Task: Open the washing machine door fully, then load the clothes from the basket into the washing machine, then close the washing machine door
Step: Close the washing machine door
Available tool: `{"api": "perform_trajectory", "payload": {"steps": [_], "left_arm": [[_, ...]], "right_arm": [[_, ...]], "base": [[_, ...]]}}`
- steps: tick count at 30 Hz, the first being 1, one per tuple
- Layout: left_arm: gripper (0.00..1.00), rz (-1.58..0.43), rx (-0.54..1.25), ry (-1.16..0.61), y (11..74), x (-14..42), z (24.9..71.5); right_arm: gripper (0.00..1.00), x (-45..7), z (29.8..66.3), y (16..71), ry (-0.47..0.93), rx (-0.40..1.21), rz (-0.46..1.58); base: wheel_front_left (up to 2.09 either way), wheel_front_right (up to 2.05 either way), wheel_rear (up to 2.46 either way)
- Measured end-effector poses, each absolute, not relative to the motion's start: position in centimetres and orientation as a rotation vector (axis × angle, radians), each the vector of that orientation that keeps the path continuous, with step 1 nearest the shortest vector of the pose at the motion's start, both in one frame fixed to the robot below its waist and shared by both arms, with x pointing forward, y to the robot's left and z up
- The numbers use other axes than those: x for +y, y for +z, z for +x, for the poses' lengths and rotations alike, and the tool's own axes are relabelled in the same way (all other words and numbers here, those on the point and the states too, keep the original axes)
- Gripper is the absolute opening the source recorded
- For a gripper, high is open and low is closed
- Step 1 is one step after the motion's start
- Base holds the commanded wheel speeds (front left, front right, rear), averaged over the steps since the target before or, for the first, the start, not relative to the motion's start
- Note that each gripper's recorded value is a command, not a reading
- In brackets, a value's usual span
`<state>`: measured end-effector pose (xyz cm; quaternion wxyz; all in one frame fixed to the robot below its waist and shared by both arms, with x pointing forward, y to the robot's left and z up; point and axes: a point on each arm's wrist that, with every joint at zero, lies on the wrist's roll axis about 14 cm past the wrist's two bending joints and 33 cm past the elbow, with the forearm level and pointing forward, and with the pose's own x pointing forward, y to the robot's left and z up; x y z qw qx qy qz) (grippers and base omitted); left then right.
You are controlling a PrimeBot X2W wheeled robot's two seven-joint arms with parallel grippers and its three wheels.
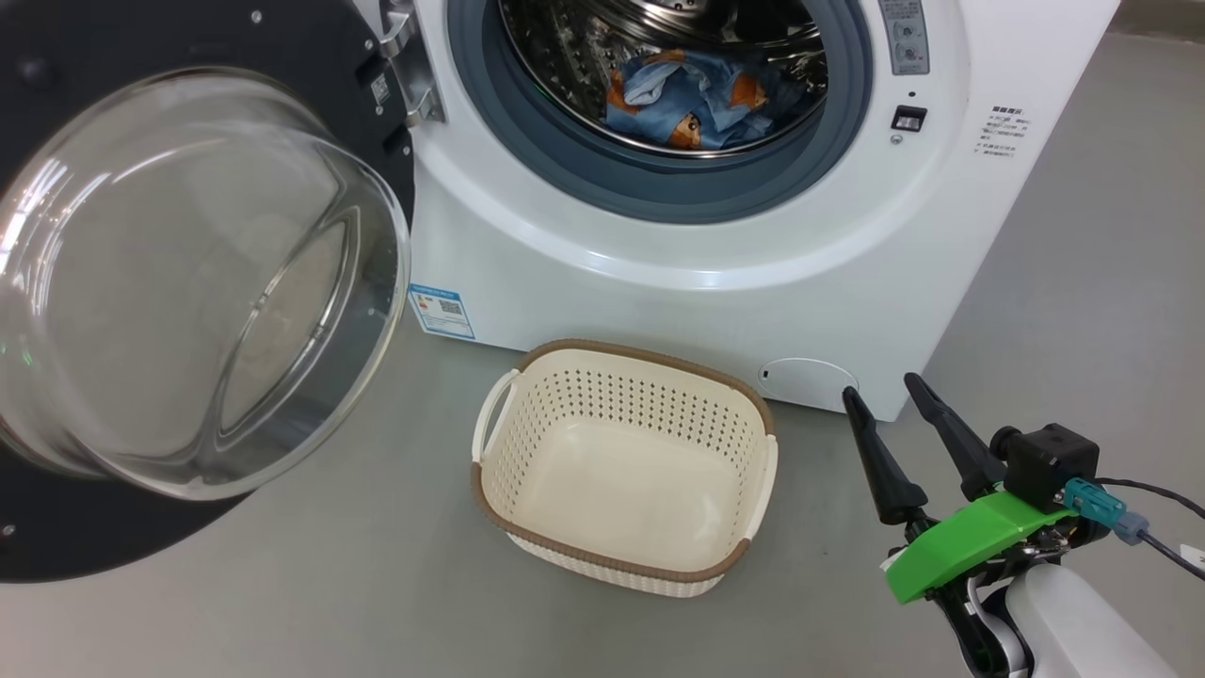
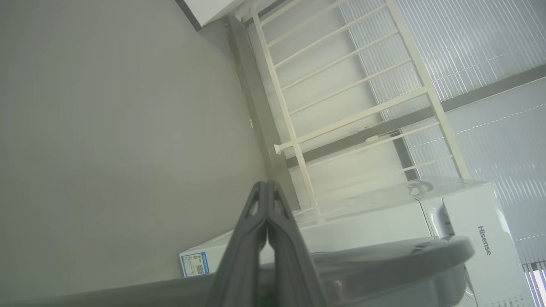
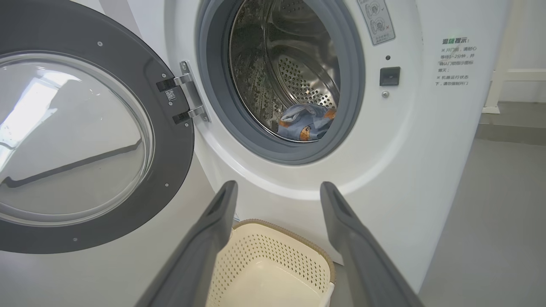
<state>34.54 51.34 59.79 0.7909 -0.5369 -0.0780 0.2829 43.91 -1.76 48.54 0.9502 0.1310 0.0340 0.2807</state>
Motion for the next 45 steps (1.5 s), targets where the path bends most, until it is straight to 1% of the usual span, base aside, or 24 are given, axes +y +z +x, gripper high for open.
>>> {"api": "perform_trajectory", "payload": {"steps": [5,15,23,34,45], "left_arm": [[0.00,-1.175,-0.010,0.549,58.5,50.1,34.5],[0.00,-1.155,0.300,0.270,58.5,45.3,33.7],[0.00,-1.194,0.466,0.086,58.3,40.4,32.6],[0.00,-1.305,0.630,-0.164,59.0,30.9,32.5],[0.00,-1.265,0.685,-0.352,61.4,23.7,33.3]], "right_arm": [[1.00,-2.3,44.0,48.9,0.555,0.060,0.265],[1.00,-1.5,43.6,49.8,0.564,0.044,0.273],[1.00,-0.6,42.6,49.9,0.580,0.050,0.280],[1.00,-0.8,42.1,50.7,0.570,0.029,0.289],[1.00,-3.1,41.4,50.8,0.499,0.020,0.314]], "base": [[0.00,0.00,0.00],[0.00,0.00,0.00],[0.00,0.00,0.00],[0.00,0.00,0.00],[0.00,0.00,0.00]]}}
